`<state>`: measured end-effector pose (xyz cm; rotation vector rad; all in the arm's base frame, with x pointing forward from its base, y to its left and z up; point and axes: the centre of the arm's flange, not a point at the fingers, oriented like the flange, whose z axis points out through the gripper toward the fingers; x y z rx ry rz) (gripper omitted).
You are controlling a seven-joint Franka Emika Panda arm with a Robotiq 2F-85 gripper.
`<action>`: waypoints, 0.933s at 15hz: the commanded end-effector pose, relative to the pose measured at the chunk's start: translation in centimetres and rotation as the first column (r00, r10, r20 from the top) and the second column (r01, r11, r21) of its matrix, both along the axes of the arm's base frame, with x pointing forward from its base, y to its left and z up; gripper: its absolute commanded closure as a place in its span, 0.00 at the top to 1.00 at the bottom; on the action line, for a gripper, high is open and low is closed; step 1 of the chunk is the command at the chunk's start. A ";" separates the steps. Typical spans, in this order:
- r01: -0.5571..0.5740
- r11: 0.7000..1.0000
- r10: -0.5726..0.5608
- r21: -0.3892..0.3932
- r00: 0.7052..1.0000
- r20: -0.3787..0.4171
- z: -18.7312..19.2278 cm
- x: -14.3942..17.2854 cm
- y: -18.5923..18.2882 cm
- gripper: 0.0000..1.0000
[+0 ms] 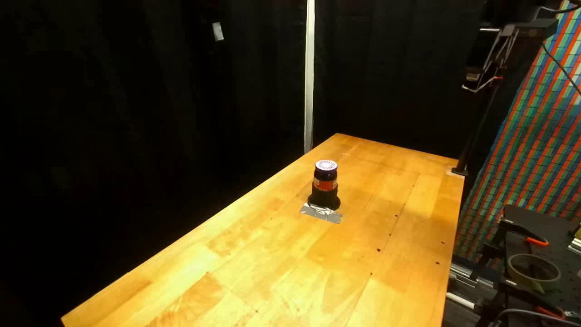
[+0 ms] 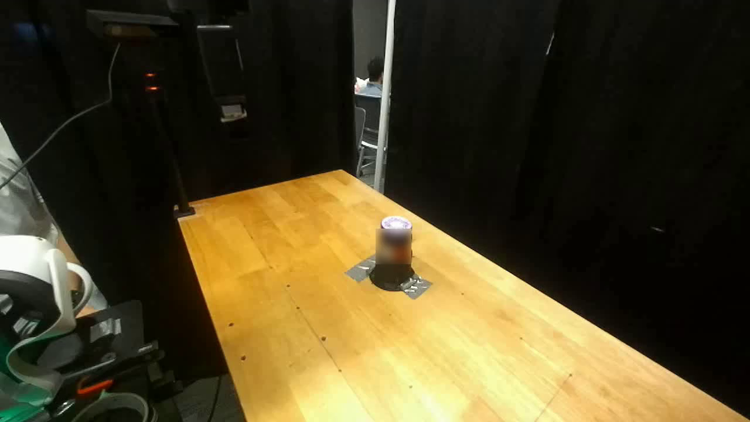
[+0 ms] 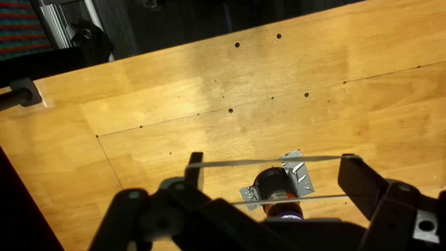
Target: Put the rubber band on the cup
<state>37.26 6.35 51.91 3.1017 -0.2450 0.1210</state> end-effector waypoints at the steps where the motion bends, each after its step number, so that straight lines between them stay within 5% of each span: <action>1: 0.000 1.000 0.000 0.001 1.000 0.007 0.3 0.0 0.0 1.00; 5: -0.001 1.000 0.001 0.002 1.000 0.019 0.9 0.0 0.1 1.00; 8: -0.062 0.997 0.061 -0.048 0.998 -0.018 1.2 5.6 2.1 1.00; 14: -0.159 0.987 0.160 0.026 0.987 -0.028 -3.7 16.4 4.3 1.00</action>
